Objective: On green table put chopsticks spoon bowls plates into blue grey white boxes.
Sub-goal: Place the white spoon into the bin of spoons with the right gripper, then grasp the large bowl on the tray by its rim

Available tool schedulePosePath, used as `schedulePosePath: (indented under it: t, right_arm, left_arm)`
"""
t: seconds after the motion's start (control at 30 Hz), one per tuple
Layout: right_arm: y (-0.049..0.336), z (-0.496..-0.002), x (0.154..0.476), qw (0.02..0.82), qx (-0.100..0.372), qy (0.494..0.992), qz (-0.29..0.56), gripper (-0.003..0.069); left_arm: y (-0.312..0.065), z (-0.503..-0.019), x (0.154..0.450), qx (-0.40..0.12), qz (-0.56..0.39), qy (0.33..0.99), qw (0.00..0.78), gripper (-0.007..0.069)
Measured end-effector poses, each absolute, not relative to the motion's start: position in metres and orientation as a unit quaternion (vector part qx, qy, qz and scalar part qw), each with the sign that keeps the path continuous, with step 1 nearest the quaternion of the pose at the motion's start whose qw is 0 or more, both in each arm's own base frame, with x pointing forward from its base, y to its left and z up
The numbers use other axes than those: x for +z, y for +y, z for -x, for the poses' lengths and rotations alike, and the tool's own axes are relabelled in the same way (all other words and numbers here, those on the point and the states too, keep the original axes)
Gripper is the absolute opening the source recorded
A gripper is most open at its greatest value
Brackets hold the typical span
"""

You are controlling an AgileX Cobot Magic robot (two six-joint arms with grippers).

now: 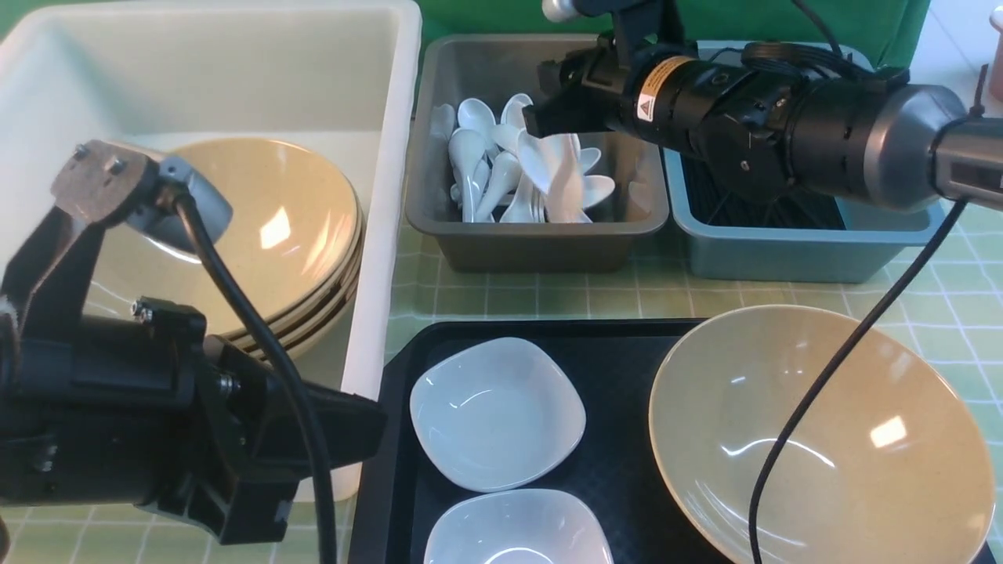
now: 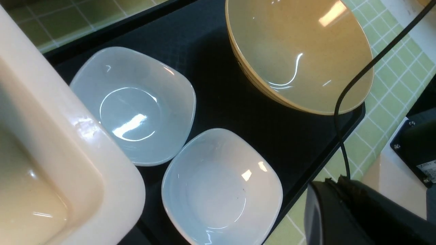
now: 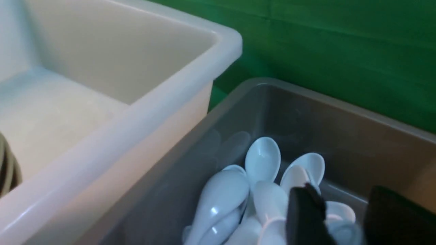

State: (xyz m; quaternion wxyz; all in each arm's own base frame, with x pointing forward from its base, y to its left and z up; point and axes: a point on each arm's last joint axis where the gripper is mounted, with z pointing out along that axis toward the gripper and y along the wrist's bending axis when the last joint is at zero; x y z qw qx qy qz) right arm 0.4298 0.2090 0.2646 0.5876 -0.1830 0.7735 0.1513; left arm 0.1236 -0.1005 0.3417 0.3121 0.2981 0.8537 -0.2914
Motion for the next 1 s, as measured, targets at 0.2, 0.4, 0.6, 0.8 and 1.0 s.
schedulePosePath:
  t: [0.2,0.4,0.6,0.8,1.0]
  right_arm:
    - [0.205,-0.425,0.277,0.577,0.150,0.785,0.167,0.0536]
    - [0.180,-0.389,0.318,0.493,0.081,0.852,0.156,0.0514]
    - [0.143,-0.331,0.350,0.342,-0.032,0.917,0.204,0.0293]
    - [0.111,-0.264,0.375,0.273,-0.043,0.932,0.237,0.0037]
    - [0.100,-0.184,0.382,0.284,0.080,0.900,0.321,0.0024]
  left_arm:
    - [-0.101,-0.123,0.342,-0.293,-0.298,0.854,0.312,0.0002]
    - [-0.101,-0.123,0.342,-0.293,-0.298,0.854,0.311,0.0003]
    - [-0.100,-0.131,0.334,-0.289,-0.270,0.853,0.342,0.0007]
    - [-0.111,-0.155,0.313,-0.318,-0.193,0.877,0.304,0.0029]
    - [-0.126,-0.183,0.293,-0.329,-0.169,0.897,0.240,0.0130]
